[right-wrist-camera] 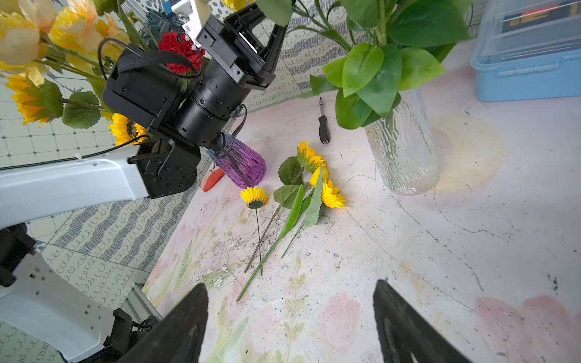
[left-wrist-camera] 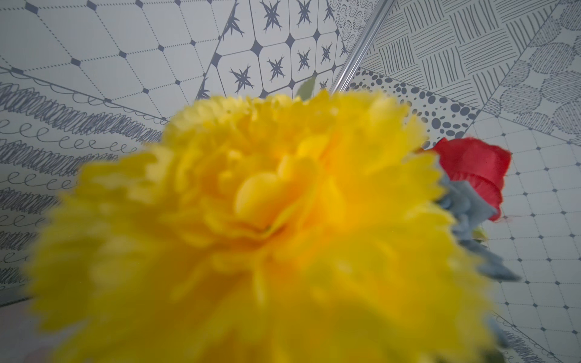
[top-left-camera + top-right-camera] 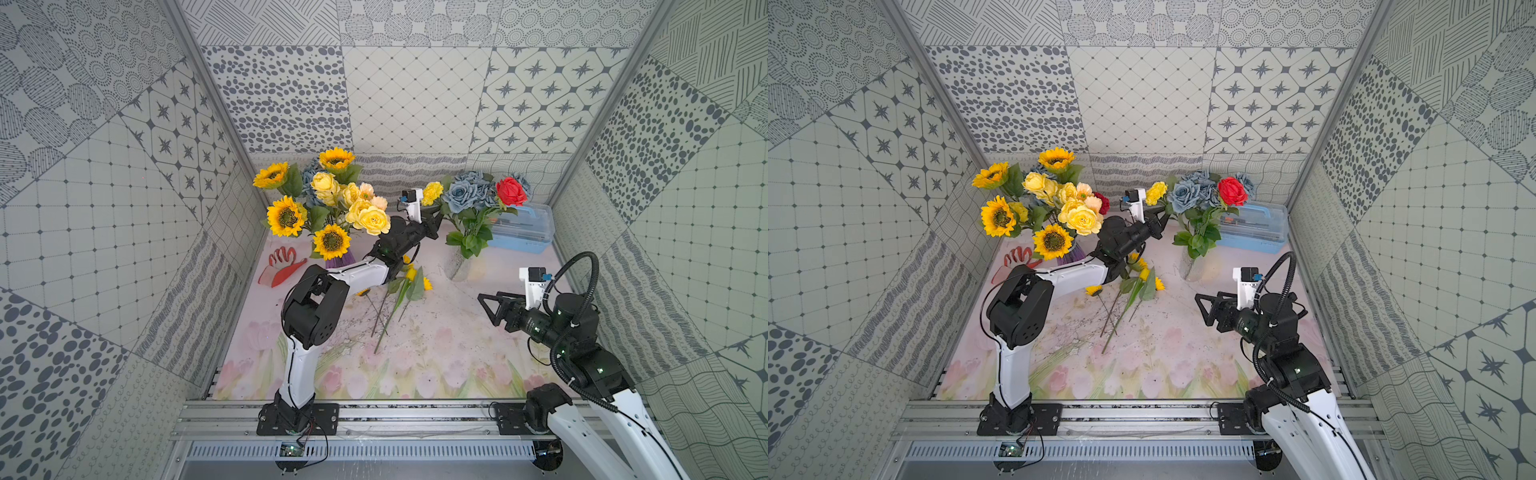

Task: Pick out yellow flowers from the vase
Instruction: Pick up the flower from the vase.

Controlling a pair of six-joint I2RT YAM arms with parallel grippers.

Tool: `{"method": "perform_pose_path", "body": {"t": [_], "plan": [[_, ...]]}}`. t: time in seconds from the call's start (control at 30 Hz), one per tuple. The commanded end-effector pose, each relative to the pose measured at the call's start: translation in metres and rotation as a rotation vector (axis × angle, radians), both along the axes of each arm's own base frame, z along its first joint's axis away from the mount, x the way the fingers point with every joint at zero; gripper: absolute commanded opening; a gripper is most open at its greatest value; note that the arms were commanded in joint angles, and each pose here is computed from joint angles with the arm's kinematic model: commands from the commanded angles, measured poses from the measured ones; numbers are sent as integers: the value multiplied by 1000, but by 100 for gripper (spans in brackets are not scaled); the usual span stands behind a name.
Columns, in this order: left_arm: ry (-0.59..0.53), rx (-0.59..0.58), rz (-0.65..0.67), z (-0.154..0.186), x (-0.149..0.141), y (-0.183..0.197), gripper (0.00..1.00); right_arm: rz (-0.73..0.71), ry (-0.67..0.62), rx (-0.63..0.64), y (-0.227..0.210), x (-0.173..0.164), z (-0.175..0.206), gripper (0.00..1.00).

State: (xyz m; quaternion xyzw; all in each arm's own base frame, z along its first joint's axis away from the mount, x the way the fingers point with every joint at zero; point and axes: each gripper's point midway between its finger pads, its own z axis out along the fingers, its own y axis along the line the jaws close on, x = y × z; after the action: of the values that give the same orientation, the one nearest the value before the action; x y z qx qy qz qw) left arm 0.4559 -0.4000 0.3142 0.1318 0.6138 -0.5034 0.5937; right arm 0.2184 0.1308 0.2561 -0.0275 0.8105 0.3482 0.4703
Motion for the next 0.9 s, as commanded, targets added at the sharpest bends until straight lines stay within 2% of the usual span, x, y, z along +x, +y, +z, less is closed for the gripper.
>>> {"method": "perform_pose_path", "body": {"t": [0.0,0.3,0.63,0.87], "plan": [[-59,74,30,18,-7,6,0,-5,-44,25,1,4,9,83],[-71,192,68,38,-15,17,0,-9,-34,10,1,7,3,83],[-154,197,2,90,-38,17,0,15,-23,0,6,13,-3,83],[-205,287,5,123,-49,24,0,39,-15,16,12,16,-7,82]]}}
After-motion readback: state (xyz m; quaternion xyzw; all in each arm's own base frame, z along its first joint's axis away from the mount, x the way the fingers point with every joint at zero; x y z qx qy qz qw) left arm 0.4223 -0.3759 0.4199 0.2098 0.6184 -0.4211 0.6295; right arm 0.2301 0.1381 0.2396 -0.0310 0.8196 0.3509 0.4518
